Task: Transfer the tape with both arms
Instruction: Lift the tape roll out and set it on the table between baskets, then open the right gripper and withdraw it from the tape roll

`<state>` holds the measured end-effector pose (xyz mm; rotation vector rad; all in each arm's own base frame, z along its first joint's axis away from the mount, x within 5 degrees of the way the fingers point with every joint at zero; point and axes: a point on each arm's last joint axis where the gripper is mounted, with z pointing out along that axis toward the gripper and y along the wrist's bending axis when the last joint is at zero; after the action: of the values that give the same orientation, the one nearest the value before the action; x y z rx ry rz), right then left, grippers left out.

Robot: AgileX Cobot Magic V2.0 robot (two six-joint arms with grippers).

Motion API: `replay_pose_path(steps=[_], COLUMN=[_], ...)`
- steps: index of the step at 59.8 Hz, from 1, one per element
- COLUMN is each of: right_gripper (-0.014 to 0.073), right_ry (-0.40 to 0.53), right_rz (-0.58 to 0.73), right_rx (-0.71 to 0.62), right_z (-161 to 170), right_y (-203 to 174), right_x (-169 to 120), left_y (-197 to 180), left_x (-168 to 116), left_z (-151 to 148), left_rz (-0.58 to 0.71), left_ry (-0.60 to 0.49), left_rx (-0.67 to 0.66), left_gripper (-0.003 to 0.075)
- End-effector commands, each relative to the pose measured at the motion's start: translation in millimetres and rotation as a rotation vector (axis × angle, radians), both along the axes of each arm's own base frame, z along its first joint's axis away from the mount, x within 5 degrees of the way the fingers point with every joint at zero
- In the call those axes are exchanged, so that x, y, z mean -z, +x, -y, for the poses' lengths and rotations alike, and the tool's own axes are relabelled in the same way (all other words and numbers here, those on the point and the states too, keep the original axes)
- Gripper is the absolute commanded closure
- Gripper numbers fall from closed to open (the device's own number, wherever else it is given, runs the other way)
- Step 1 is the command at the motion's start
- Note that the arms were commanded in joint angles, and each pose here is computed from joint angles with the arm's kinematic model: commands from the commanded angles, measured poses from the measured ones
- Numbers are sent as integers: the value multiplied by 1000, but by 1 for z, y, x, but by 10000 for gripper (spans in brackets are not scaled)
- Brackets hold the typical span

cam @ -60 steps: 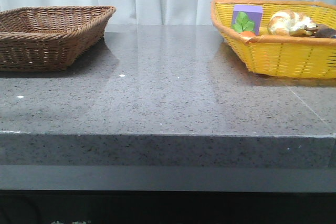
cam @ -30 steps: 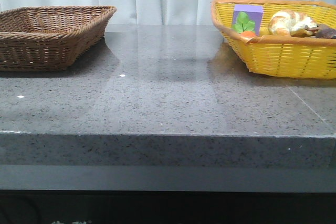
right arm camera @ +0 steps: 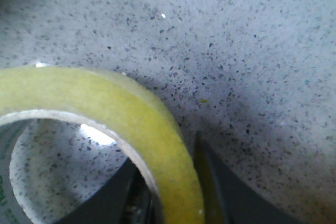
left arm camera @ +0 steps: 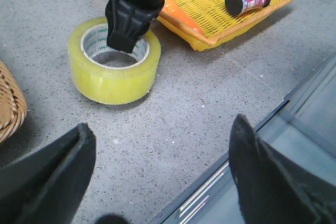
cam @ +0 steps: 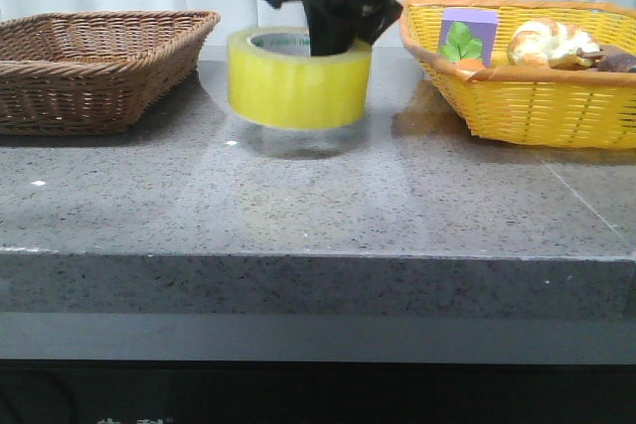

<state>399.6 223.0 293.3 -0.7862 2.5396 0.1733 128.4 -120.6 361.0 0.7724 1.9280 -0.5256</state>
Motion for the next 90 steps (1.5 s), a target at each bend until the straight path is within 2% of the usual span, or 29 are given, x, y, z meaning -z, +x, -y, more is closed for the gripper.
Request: replay_pose_path(steps=[1,9,15,22,41,50,65,76,90], right_gripper=[410,241,160,153,152,152,152,152,152], right_ry=[68,69,79,96,209,292,376,398,422], right_rz=[126,128,143,172,340,399,473,512,542], right_rx=[-1,-1,-1,-1,-2,1,12,20,27], right_z=[3,2,3,9,45,63,97,123,145], right_y=[-3,-2,-4,-14,-82,-121,-187,-232,-272], right_x=[-37,-35,-42,-62,-162,-185,-172,-148,-115], left_y=[0,0,0,0,0,0,0,0,0], left_x=[-18,-18,-18,-18,-18,-18,-18,-18,-18], left_z=[1,1,1,1,1,1,1,1,1], left_rz=[71,71,71,71,71,71,71,71,71], left_ry=[-82,-82,-82,-82,-82,-82,-82,-82,-82], left_rx=[-3,-3,-3,-3,-3,-3,-3,-3,-3], left_gripper=[195,195,195,195,195,195,195,195,195])
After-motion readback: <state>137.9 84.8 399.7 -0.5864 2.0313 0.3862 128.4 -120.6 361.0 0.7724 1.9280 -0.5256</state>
